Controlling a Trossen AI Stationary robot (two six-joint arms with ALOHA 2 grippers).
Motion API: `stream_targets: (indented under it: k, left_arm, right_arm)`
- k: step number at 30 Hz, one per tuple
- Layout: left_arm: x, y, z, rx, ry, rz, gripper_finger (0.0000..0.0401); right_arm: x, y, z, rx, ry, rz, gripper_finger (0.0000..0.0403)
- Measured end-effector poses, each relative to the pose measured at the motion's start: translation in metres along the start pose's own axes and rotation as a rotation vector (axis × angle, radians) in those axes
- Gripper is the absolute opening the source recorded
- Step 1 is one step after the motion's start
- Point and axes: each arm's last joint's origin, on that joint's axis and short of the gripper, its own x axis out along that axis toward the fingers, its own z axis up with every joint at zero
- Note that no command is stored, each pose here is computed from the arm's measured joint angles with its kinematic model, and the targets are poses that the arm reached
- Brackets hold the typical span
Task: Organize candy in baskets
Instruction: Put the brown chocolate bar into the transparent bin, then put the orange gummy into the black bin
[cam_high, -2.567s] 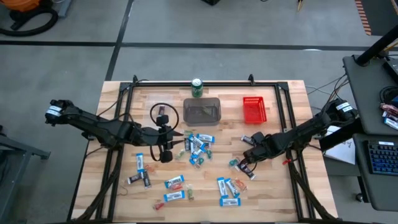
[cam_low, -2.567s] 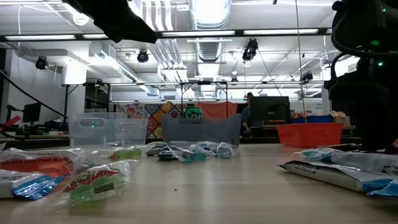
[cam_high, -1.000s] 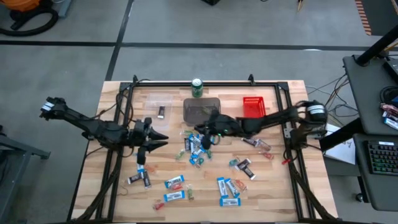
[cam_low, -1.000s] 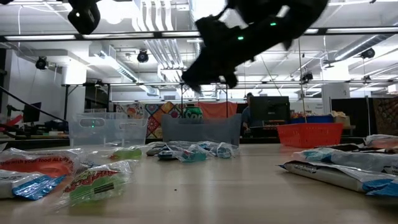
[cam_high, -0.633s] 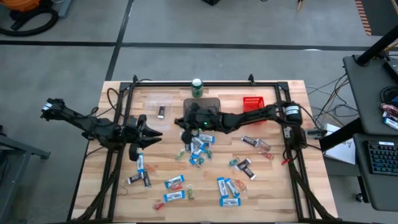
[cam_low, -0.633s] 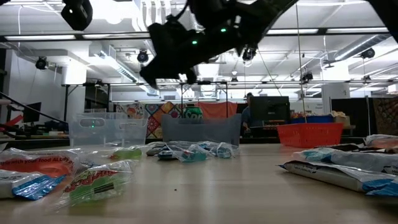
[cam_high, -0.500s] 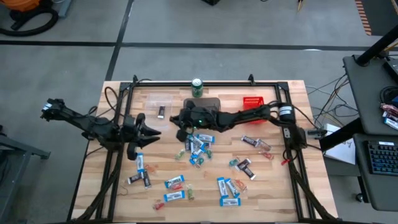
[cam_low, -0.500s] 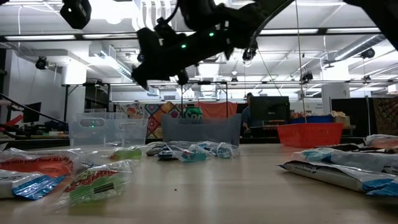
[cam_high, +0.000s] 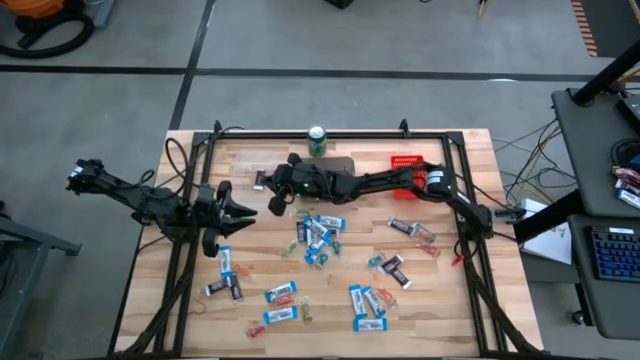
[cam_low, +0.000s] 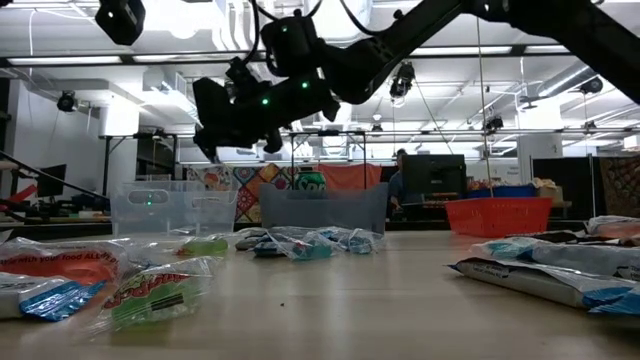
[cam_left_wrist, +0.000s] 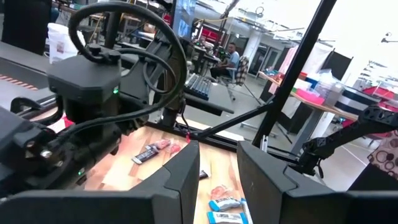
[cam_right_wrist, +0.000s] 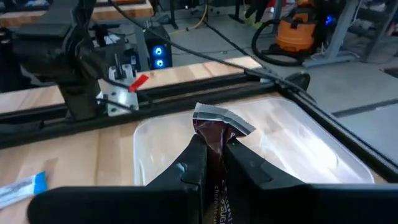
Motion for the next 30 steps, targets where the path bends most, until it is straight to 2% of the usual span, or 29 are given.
stream_targets:
  k: [4,8,18,22,26,30]
  left_arm:
    - [0.000,0.000,0.000,0.019,-0.003,0.000,0.0093]
    - [0.000,0.000,0.001,0.024,-0.010,-0.002,0.0093]
    - [0.000,0.000,0.001,0.025,-0.007,-0.001,0.0093]
    - [0.000,0.000,0.000,0.020,0.000,0.002,0.0093]
    - [0.000,0.001,-0.003,-0.034,0.027,0.013,0.0093]
    - [0.006,0.001,-0.012,-0.082,0.094,0.041,0.0093]
  right_arm:
    - [0.011,0.000,-0.005,-0.014,-0.003,-0.002,0.0052]
    - [0.023,0.002,-0.009,-0.013,-0.004,-0.001,0.0090]
    - [0.035,0.003,-0.010,-0.027,0.110,-0.006,0.0180]
    - [0.033,0.003,-0.008,-0.034,0.151,-0.007,0.0197]
    - [0.026,0.003,0.000,-0.066,0.189,-0.004,0.0200]
    - [0.012,0.007,0.008,-0.116,0.301,0.008,0.0197]
